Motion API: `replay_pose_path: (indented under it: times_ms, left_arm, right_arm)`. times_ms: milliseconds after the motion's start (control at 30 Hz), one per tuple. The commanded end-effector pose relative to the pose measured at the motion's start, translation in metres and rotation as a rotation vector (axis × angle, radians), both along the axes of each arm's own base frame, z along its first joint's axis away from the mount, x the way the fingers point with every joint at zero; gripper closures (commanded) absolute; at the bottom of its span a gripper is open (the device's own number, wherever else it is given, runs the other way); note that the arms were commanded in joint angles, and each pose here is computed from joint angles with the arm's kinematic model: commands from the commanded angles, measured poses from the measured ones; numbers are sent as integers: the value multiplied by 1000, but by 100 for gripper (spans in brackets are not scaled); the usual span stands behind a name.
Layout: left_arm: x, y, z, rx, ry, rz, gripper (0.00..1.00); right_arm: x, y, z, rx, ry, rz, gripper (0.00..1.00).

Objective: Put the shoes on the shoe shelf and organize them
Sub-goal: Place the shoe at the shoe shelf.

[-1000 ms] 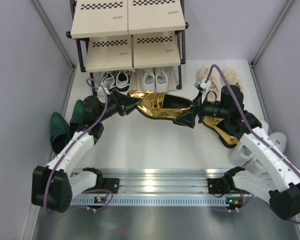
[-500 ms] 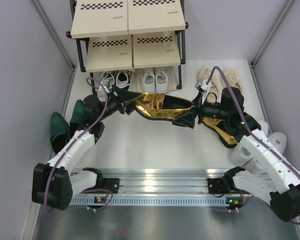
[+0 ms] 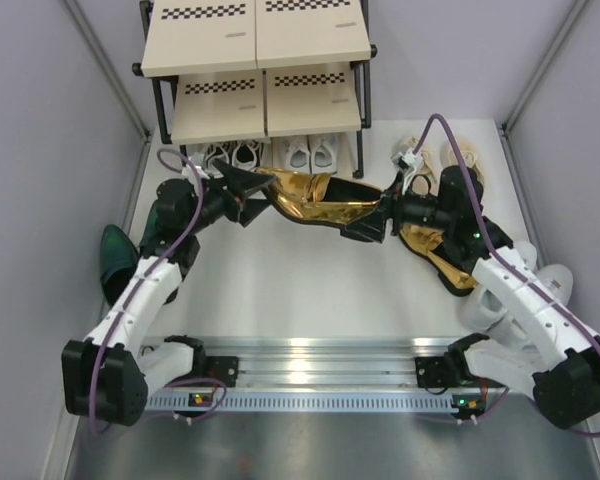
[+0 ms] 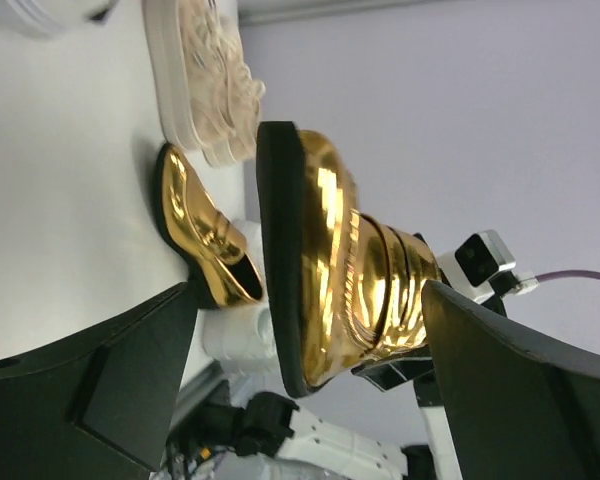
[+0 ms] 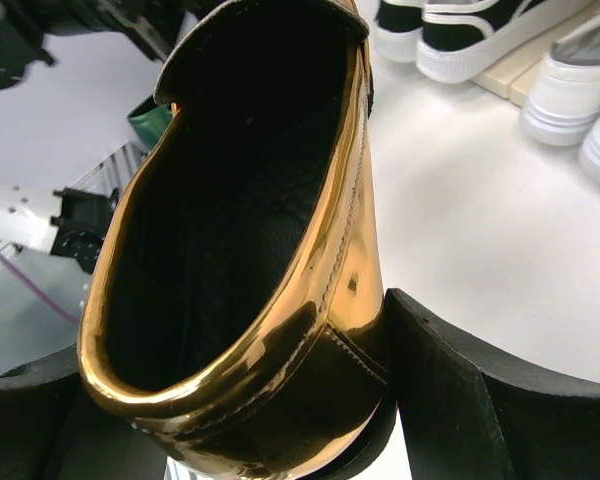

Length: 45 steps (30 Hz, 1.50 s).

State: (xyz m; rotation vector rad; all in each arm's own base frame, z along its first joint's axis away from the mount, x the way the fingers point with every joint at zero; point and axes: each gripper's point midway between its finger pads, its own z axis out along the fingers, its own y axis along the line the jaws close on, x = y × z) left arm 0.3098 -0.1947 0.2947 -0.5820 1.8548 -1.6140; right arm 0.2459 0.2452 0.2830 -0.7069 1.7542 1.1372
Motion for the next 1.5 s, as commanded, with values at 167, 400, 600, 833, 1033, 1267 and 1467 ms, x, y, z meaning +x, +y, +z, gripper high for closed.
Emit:
replay_pose_path:
  times_ms: [167, 400, 600, 833, 1033, 1267, 1467]
  left_arm:
    - [6, 47, 43, 159, -146, 168, 2]
    - [-12, 59, 52, 243, -168, 212, 2]
    - [-36, 67, 53, 227, -174, 266, 2]
    - [-56, 76, 52, 211, -171, 327, 2]
    - [-66, 82, 50, 203, -165, 365, 2]
    - [-69, 85, 46, 192, -159, 388, 2]
    - [-70, 86, 38, 192, -142, 392, 2]
  right_arm:
    - [38, -10, 73, 69, -279, -97, 100]
    - [91, -7, 105, 83, -366, -221, 100]
    - [145, 5, 117, 62, -390, -346, 100]
    - [195, 37, 107, 20, -415, -516, 100]
    - [223, 61, 124, 55, -446, -591, 100]
    - [258, 79, 121, 69, -393, -724, 100]
    - [270, 85, 113, 91, -328, -824, 100]
